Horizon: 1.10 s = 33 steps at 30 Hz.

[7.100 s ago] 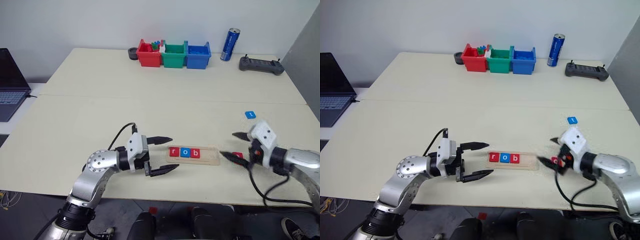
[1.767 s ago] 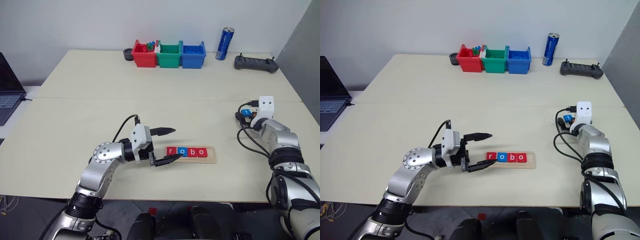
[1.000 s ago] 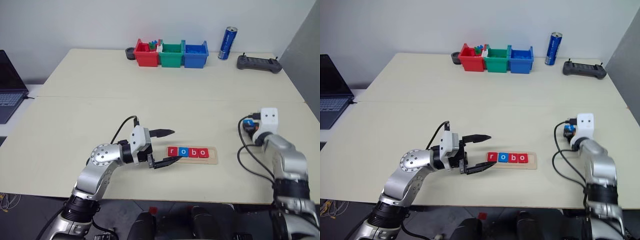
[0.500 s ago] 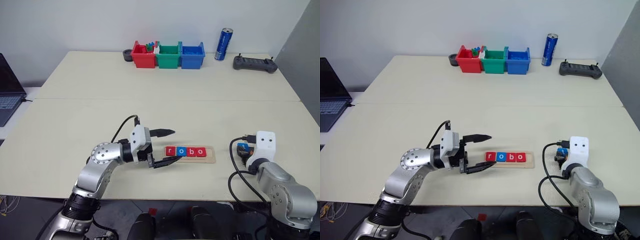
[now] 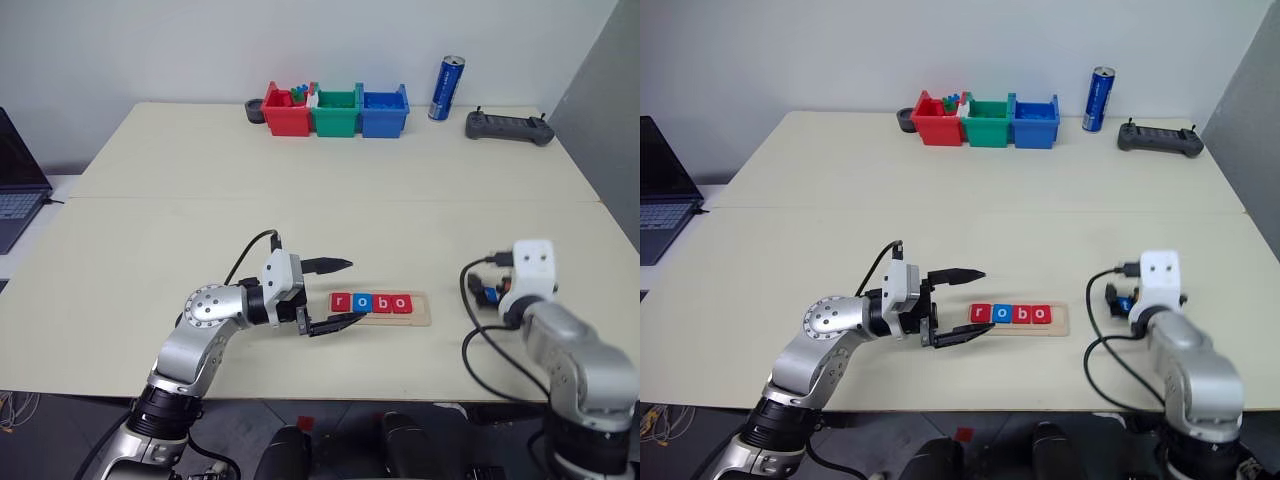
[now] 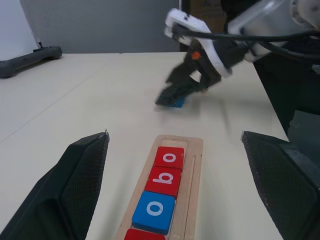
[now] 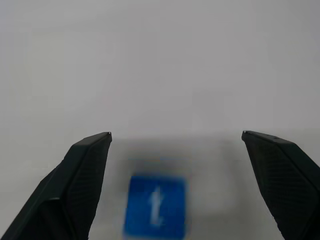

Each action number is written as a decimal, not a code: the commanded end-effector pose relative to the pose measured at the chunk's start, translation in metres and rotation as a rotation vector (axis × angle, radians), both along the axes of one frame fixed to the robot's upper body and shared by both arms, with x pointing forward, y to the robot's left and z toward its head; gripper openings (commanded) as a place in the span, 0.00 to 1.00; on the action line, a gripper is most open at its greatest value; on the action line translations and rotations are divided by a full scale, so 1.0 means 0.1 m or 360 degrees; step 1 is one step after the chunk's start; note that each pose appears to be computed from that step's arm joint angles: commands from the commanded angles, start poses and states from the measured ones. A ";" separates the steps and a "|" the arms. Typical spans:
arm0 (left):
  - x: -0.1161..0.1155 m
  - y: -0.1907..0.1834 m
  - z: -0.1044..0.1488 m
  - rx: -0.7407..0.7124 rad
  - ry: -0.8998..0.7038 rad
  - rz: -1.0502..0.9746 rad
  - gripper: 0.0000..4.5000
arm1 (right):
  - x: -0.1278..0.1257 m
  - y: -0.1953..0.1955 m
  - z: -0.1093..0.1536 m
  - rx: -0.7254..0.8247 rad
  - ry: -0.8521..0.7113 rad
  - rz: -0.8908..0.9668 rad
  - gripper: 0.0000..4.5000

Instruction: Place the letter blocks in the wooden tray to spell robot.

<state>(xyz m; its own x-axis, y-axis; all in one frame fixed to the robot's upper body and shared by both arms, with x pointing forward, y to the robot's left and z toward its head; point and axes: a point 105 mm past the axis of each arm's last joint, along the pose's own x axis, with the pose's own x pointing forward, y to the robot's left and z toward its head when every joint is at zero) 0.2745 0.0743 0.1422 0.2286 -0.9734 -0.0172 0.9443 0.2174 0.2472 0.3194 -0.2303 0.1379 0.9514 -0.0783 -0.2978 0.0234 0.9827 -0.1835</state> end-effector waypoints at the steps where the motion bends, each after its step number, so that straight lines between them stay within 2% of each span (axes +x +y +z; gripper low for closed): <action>1: 0.00 -0.04 0.05 -0.0013 -0.0048 -0.0020 1.00 | 0.15 0.15 0.22 -0.0067 -0.0089 0.0436 0.99; 3: 0.00 -0.04 0.04 -0.0010 -0.0048 -0.0033 1.00 | 0.06 0.33 0.19 -0.0111 -0.0016 0.0912 0.99; 5: 0.00 -0.05 0.04 -0.0009 -0.0051 -0.0042 1.00 | -0.08 0.32 0.10 -0.0181 0.0088 0.1238 0.99; 9: 0.01 -0.07 0.04 -0.0014 -0.0056 -0.0053 1.00 | -0.22 0.03 -0.10 -0.0338 0.0286 0.1553 0.99; 18: -0.03 -0.06 0.03 -0.0010 -0.0058 -0.0059 1.00 | -0.07 -0.31 -0.20 -0.0425 0.0375 0.1636 0.99; 24: -0.01 -0.05 0.04 -0.0006 -0.0064 -0.0056 1.00 | -0.07 -0.30 -0.32 -0.0339 0.0449 0.1664 0.99; 31: -0.01 -0.04 0.05 0.0001 -0.0067 -0.0055 1.00 | -0.03 -0.29 -0.32 -0.0274 0.0453 0.1649 0.99; 33: -0.01 -0.04 0.05 0.0004 -0.0066 -0.0054 1.00 | -0.03 -0.30 -0.32 -0.0281 0.0462 0.1650 0.87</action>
